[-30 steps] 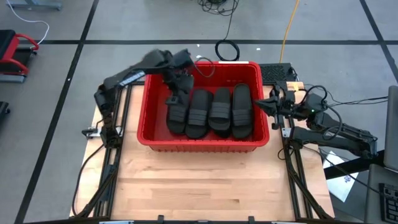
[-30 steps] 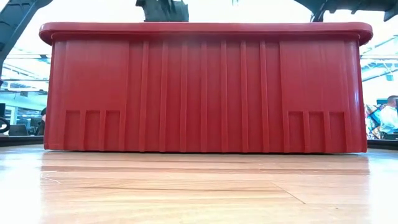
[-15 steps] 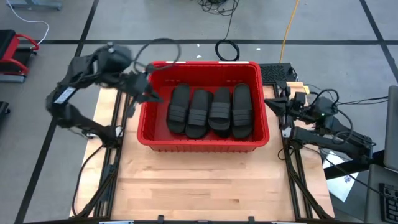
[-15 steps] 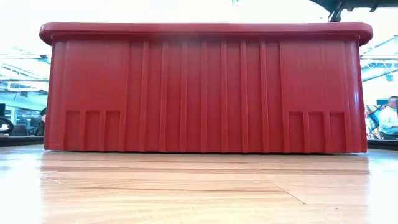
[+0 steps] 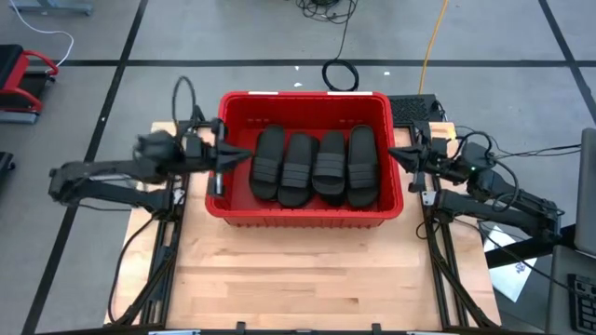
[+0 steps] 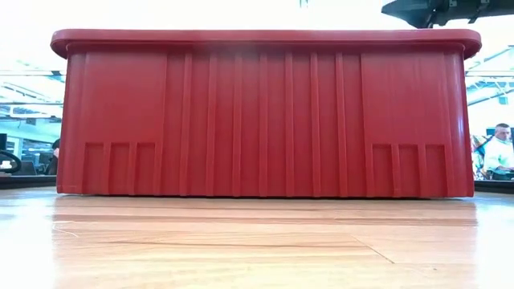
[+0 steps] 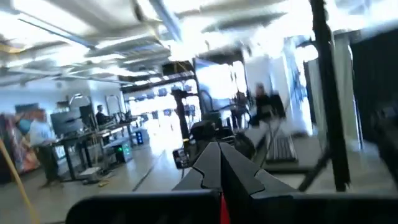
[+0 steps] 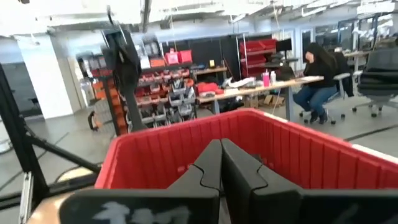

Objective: Pick and place slides into bin
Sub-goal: Return to Home Position

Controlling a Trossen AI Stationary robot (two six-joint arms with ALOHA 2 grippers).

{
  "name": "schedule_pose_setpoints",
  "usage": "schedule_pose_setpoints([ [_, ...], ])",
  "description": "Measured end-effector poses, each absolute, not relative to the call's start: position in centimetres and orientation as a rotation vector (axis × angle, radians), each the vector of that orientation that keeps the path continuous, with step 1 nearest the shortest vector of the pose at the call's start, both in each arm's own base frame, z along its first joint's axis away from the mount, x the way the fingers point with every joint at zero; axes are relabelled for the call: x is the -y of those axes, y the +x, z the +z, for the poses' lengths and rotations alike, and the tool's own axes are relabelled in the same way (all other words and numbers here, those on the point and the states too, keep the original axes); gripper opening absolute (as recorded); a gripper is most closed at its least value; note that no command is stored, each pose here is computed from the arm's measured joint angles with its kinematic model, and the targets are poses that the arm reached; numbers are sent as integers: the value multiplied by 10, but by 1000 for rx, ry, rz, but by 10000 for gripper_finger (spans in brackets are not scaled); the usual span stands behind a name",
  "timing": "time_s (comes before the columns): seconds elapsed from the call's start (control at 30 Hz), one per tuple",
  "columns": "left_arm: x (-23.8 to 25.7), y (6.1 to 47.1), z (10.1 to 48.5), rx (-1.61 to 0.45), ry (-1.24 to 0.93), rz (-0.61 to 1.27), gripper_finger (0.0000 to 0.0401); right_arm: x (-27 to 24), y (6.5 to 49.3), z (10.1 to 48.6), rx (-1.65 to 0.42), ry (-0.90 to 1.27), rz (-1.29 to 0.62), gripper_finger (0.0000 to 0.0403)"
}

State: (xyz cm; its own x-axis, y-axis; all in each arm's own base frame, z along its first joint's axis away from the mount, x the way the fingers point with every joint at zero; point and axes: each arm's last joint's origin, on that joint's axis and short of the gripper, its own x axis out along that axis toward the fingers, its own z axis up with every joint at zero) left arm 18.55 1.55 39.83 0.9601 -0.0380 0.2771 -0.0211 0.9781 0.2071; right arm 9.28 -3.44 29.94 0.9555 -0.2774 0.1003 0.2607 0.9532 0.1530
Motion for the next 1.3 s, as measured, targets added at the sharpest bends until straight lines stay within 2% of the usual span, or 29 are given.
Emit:
schedule_pose_setpoints([
  [0.13,-18,182,361,478,86,-11,0,35,95,301,137,169,-266,0],
  [0.2,-18,176,348,492,57,12,0,35,97,296,130,212,-249,0],
  [0.3,-16,164,339,477,39,54,0,34,100,284,126,262,-196,0],
  [0.4,-10,141,350,513,61,81,0,31,102,283,177,287,-155,0],
  [0.67,3,108,336,322,18,164,0,22,104,286,202,268,-109,0],
  [0.9,9,90,334,291,152,154,0,15,106,285,188,205,-105,0],
  [1.13,4,68,323,220,115,151,0,14,107,280,144,213,-112,0],
  [1.3,1,54,322,240,109,166,0,15,107,279,134,185,-149,0],
])
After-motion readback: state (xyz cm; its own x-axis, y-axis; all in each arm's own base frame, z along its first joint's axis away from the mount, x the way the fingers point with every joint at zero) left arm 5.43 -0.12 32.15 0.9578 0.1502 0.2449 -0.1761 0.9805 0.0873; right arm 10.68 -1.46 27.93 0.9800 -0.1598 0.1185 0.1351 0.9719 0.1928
